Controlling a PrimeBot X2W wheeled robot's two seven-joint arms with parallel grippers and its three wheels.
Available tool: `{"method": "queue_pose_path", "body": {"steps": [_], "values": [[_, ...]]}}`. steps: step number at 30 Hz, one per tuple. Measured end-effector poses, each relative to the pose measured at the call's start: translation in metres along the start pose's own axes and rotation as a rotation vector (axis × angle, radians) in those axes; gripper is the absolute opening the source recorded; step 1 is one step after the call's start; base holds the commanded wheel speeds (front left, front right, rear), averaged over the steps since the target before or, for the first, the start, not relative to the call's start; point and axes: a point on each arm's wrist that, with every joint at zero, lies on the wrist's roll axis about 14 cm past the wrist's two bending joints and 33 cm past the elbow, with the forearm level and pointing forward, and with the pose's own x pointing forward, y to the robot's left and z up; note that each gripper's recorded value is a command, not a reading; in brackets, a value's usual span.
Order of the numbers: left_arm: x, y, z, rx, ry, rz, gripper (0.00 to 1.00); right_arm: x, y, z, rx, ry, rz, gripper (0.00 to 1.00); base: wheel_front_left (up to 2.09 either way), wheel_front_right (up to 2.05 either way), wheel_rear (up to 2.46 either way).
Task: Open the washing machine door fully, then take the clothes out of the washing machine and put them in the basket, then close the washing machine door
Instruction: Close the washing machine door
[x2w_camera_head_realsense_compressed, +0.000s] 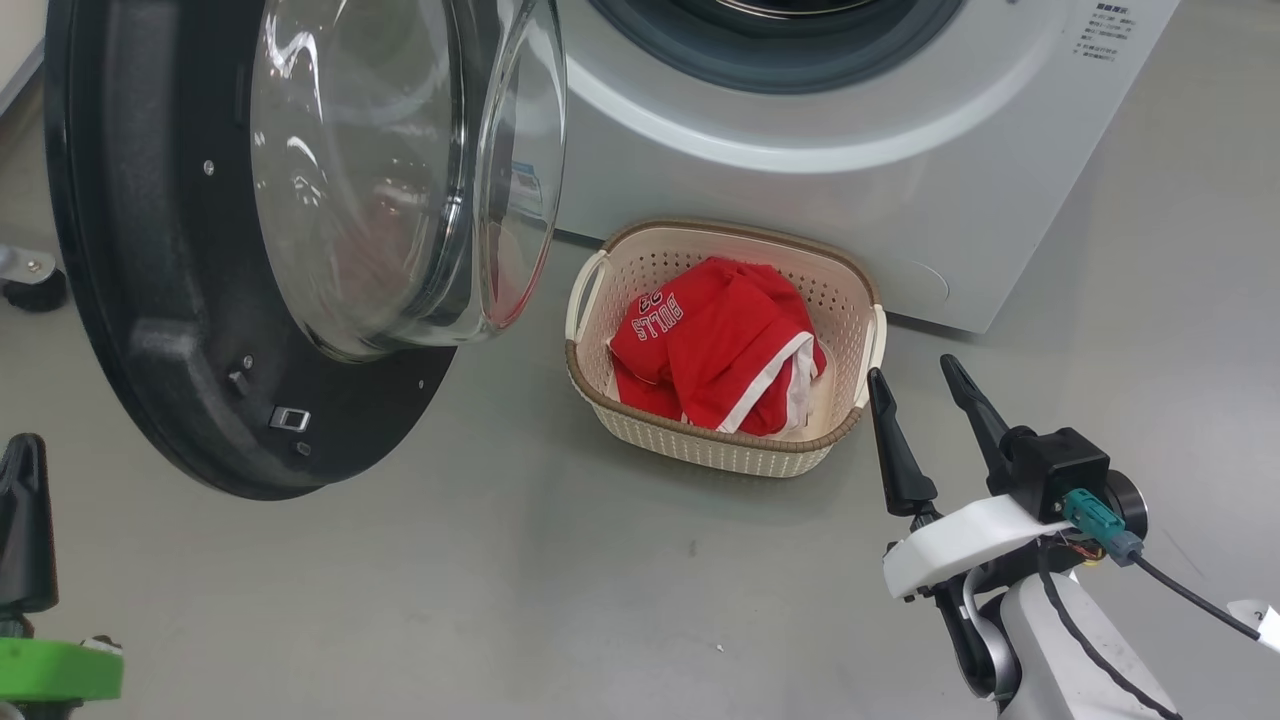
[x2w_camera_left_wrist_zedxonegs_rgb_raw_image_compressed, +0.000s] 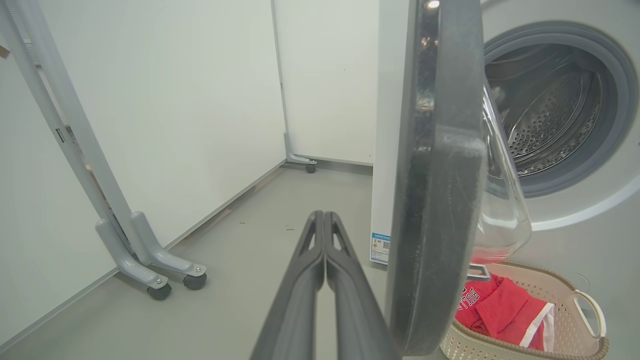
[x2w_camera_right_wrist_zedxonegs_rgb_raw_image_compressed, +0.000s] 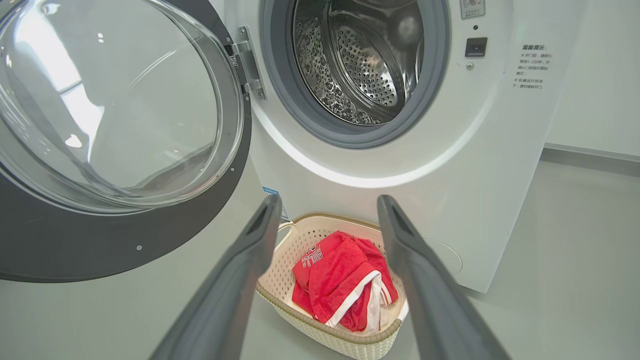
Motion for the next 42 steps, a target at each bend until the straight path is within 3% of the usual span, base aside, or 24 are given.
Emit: {"method": "queue_pose_path", "body": {"steps": [9,16,22,32,37,39,42], "values": [[0.015,0.004,0.035,0.004,-0.1,-0.006,0.0,0.0,0.002,-0.002,0.002,0.006,0.006,1.0,0.0,0.0,0.0],[0.021,0.008,0.043,-0.136,-0.128,0.008,0.0,-0.001,0.006,-0.004,0.001,0.012,0.021,1.0,0.0,0.0,0.0],[0.031,0.009,0.045,-0.507,-0.142,0.05,0.0,-0.002,0.006,-0.006,0.0,0.017,0.019,1.0,0.0,0.0,0.0],[0.047,0.02,0.055,-1.031,-0.151,0.048,0.0,-0.004,0.005,-0.008,0.004,0.024,0.017,1.0,0.0,0.0,0.0],[0.054,0.016,0.045,-1.308,-0.083,0.033,0.0,-0.004,0.003,-0.01,0.007,0.028,0.011,1.0,0.0,0.0,0.0],[0.058,0.009,0.04,-1.389,-0.037,0.026,0.0,-0.004,0.002,-0.011,0.009,0.029,0.008,1.0,0.0,0.0,0.0],[0.059,0.01,0.035,-1.429,0.015,0.036,0.0,-0.004,0.001,-0.011,0.011,0.031,0.005,1.0,0.0,0.0,0.0]]}}
